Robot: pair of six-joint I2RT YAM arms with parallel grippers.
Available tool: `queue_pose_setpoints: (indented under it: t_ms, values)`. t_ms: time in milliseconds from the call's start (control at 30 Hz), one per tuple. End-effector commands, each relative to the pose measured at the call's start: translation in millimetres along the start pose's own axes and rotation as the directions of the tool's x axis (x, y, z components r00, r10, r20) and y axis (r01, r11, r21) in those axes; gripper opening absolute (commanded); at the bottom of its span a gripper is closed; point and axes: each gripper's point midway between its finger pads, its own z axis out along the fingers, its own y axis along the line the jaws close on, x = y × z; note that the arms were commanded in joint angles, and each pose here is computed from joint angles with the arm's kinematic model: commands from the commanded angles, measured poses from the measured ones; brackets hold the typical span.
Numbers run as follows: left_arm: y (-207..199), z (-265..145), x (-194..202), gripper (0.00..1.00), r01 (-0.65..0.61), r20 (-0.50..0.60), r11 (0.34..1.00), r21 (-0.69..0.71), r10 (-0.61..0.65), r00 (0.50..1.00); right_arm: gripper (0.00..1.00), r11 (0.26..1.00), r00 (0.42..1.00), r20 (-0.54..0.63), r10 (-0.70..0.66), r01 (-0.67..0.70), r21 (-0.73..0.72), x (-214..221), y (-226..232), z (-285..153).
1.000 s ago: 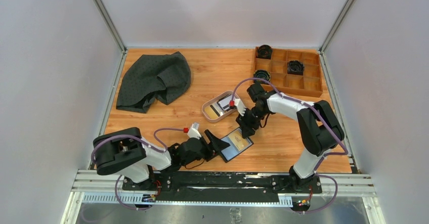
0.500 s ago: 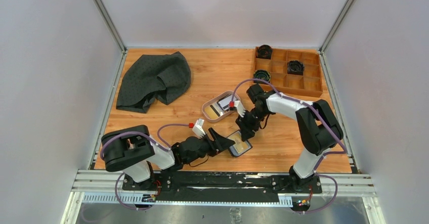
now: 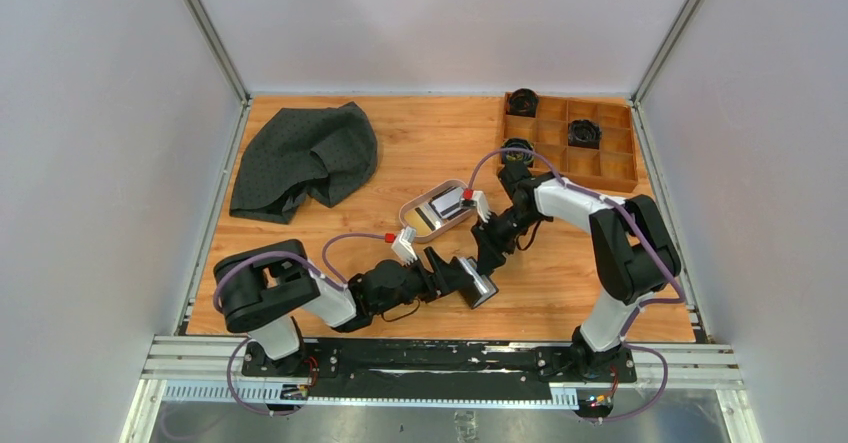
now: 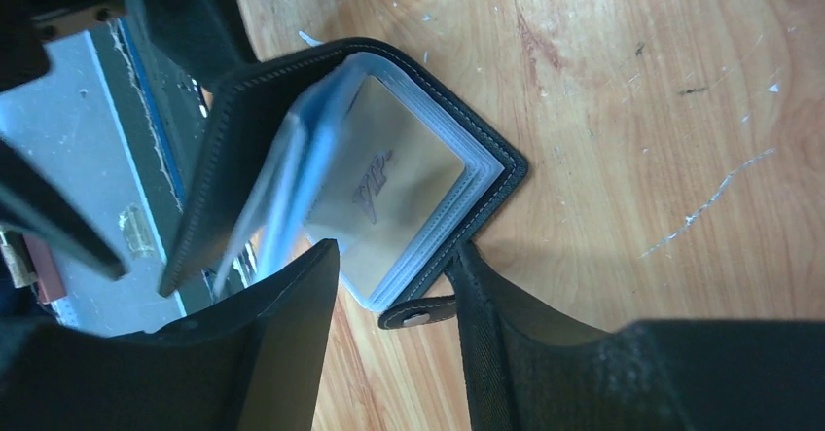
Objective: Put the credit cards into the card holder
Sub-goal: Close the card holder at the center of the board.
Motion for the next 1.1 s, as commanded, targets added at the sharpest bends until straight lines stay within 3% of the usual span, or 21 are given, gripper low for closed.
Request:
queue_pose_setpoints:
  t_ms: [0, 233, 333, 467, 633, 1067]
  values:
    - [-9, 10, 0, 0.72, -0.03, -0.01, 0.998, 0.049, 0.03, 0.999, 0.51, 0.996, 0.997, 0.047, 0.066, -0.063, -0.057, -7, 6, -8]
    - [19, 11, -8, 0.61, -0.037, 0.021, 0.996, -0.087, 0.039, 0.999, 0.51, 0.996, 0.995, 0.07, 0.075, -0.071, -0.047, -10, 3, -14]
    - [31, 10, -11, 0.51, -0.047, 0.026, 0.988, -0.15, 0.052, 0.998, 0.51, 0.997, 0.995, 0.067, 0.069, -0.067, -0.026, -10, 0, -16]
    - [41, 13, -13, 0.47, -0.078, 0.014, 0.973, -0.219, 0.083, 0.996, 0.49, 0.998, 0.997, 0.058, 0.055, -0.057, 0.032, -9, -7, -21]
    - [54, 16, -16, 0.47, -0.109, -0.004, 0.949, -0.295, 0.113, 0.994, 0.45, 0.995, 0.998, 0.055, 0.019, -0.025, 0.093, -10, -11, -27]
    - [82, 19, -10, 0.46, -0.132, -0.053, 0.903, -0.408, 0.12, 0.991, 0.46, 0.978, 0.999, -0.017, -0.041, 0.043, 0.204, 1, -17, -34]
